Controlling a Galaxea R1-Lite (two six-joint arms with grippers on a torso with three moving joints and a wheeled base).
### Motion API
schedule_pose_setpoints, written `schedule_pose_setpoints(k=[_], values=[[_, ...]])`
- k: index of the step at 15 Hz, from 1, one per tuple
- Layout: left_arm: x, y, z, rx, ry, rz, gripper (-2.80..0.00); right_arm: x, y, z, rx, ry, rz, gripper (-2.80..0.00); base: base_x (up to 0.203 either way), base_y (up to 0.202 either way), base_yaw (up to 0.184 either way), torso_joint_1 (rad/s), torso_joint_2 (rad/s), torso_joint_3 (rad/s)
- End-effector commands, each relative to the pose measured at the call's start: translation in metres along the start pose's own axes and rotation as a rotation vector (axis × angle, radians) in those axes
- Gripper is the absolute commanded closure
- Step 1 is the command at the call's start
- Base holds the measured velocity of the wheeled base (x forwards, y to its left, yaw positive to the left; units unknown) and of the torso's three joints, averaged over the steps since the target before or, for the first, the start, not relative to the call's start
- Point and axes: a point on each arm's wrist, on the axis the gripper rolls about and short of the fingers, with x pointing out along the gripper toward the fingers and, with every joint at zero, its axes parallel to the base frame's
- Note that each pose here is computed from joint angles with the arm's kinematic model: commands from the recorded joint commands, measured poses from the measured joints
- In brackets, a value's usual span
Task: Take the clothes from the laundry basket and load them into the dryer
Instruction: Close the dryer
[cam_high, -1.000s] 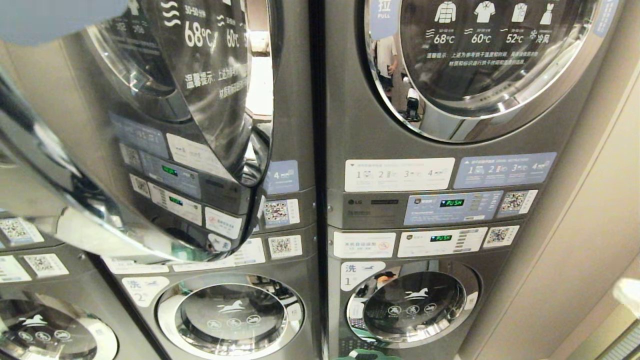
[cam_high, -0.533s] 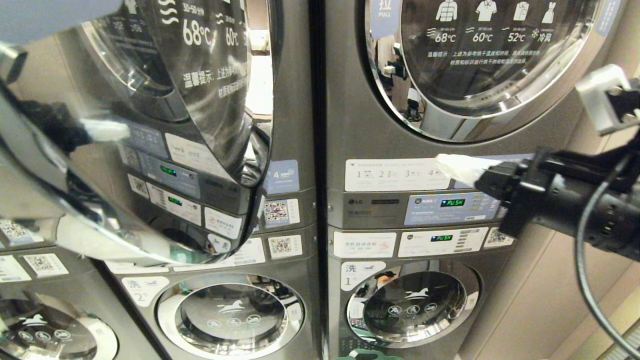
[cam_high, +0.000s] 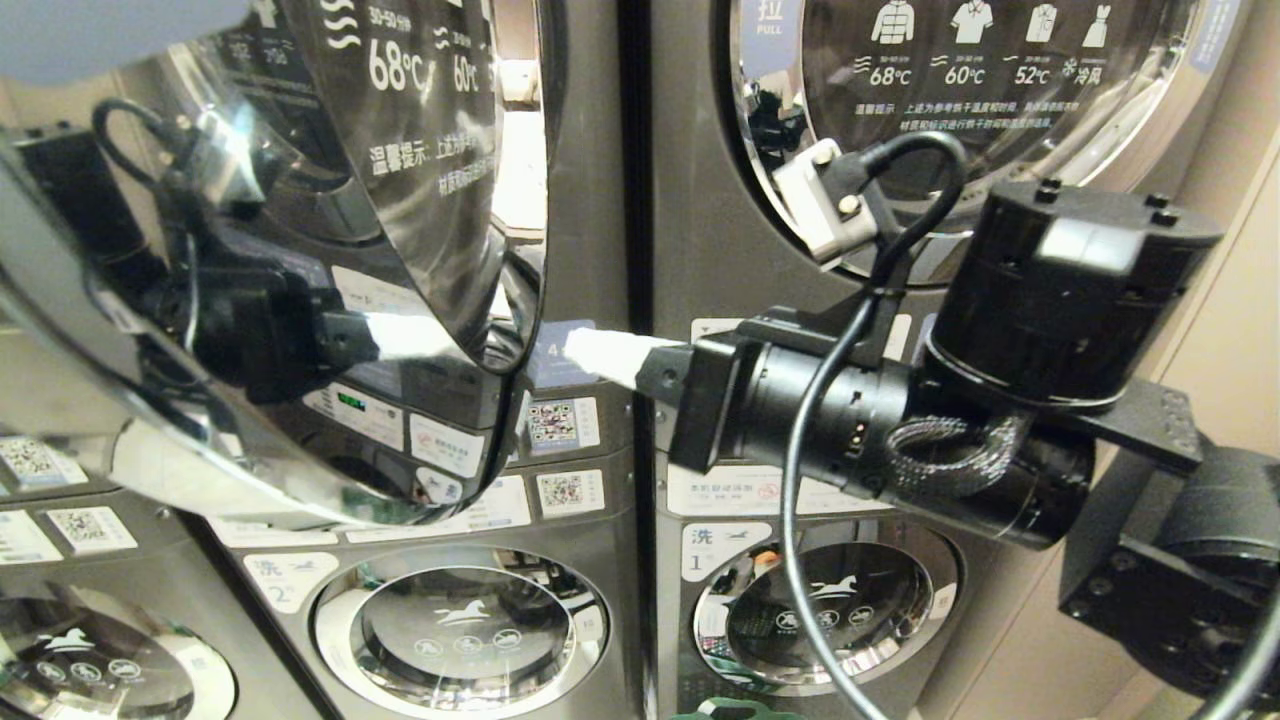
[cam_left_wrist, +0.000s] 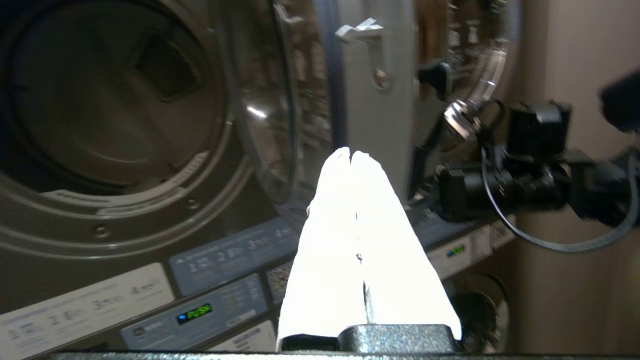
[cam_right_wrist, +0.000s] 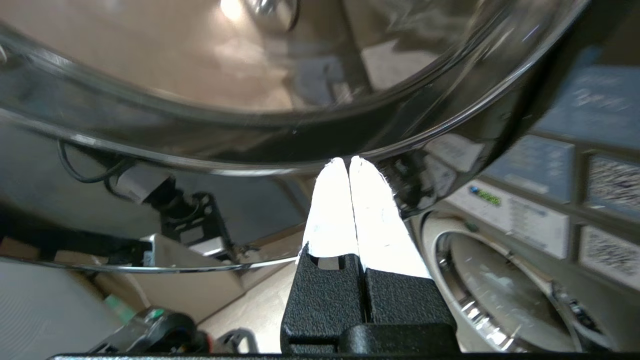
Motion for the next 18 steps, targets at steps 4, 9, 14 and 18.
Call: schedule_pose_setpoints(k=[4,9,14,18], values=[[0.017,0.016,0.003,0.013,-0.065,0.343,0.00,0.027,-0.004,-0.033,0.026,0.083,0.016,0.00,0.000,0.000,0.000,0.000,0.00,0.000],[0.028,0.026,0.036,0.069,-0.158,0.467,0.00,0.072,0.007,-0.022,0.075,-0.003,0.088,0.00,0.000,0.000,0.000,0.000,0.00,0.000],[0.029,0.014,0.068,0.146,-0.251,0.468,0.00,0.136,-0.002,-0.067,0.136,-0.044,0.010,0.00,0.000,0.000,0.000,0.000,0.00,0.000],[0.027,0.008,0.073,0.168,-0.269,0.459,0.00,0.126,-0.004,-0.073,0.140,-0.056,-0.111,0.00,0.000,0.000,0.000,0.000,0.00,0.000]])
